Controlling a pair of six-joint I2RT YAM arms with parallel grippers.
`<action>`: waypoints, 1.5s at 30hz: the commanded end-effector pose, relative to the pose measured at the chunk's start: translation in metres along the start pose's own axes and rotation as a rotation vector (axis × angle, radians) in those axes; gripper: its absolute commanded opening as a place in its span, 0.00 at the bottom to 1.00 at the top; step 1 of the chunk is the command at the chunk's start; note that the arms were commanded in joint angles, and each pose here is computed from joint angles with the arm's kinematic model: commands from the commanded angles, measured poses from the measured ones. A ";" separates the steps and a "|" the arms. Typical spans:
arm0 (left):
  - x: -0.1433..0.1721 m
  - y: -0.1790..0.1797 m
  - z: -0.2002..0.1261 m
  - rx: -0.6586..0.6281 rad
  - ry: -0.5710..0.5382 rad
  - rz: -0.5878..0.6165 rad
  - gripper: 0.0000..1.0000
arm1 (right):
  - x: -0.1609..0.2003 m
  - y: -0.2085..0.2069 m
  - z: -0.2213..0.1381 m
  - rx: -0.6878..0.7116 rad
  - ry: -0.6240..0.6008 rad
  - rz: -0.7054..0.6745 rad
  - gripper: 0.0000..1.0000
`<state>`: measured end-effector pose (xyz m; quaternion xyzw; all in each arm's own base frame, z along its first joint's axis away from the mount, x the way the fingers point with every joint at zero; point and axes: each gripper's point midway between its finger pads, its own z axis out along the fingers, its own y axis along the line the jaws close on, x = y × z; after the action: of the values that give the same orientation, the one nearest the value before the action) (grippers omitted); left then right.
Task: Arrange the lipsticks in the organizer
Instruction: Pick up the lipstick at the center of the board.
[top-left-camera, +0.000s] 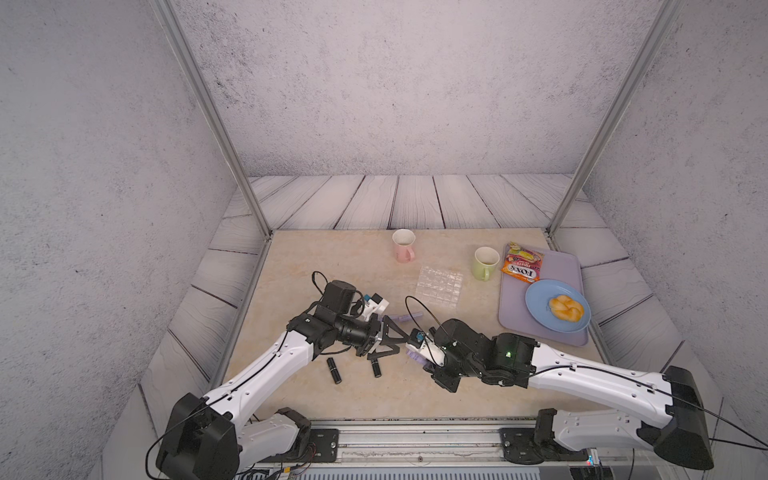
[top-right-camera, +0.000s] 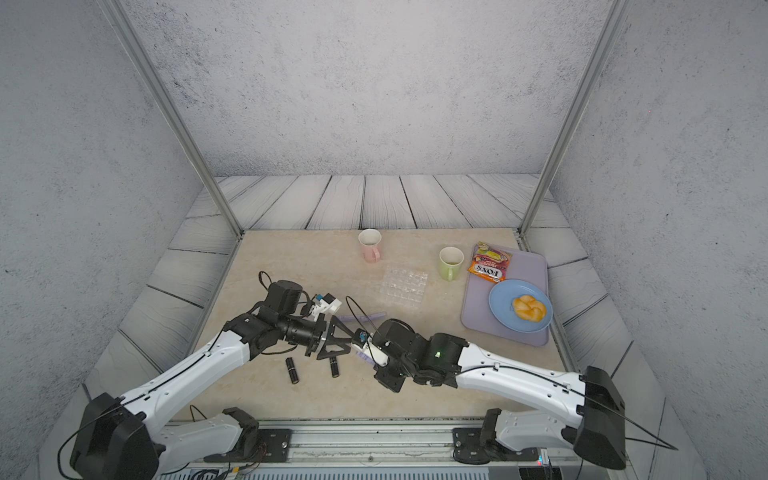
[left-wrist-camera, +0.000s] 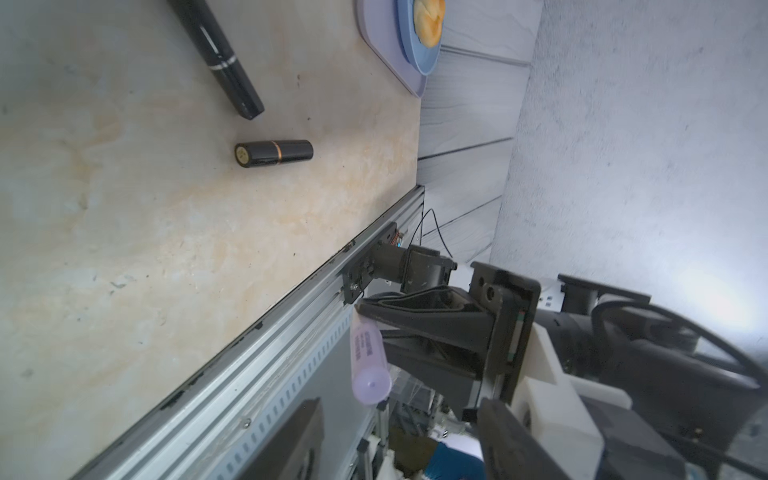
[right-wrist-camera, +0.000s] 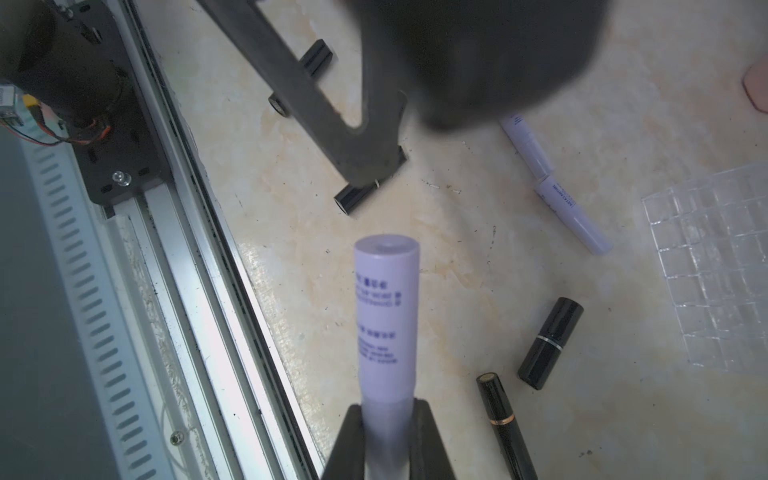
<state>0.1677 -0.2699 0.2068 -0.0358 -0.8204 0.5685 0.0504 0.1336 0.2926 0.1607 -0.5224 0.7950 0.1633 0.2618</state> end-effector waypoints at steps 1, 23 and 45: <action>0.001 -0.008 0.012 0.026 0.037 0.020 0.56 | -0.010 -0.001 -0.004 0.013 -0.013 -0.043 0.00; 0.002 0.001 0.015 -0.063 0.082 0.083 0.00 | -0.025 -0.026 -0.018 0.156 -0.011 0.094 0.51; -0.096 -0.053 -0.043 0.129 -0.593 0.298 0.00 | -0.135 -0.115 -0.054 -0.632 -0.547 1.396 0.53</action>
<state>0.2663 -0.2586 0.2491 0.0263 -0.7691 0.5950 -0.2318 0.2625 0.3041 0.2491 0.0760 0.8142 0.5538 0.1570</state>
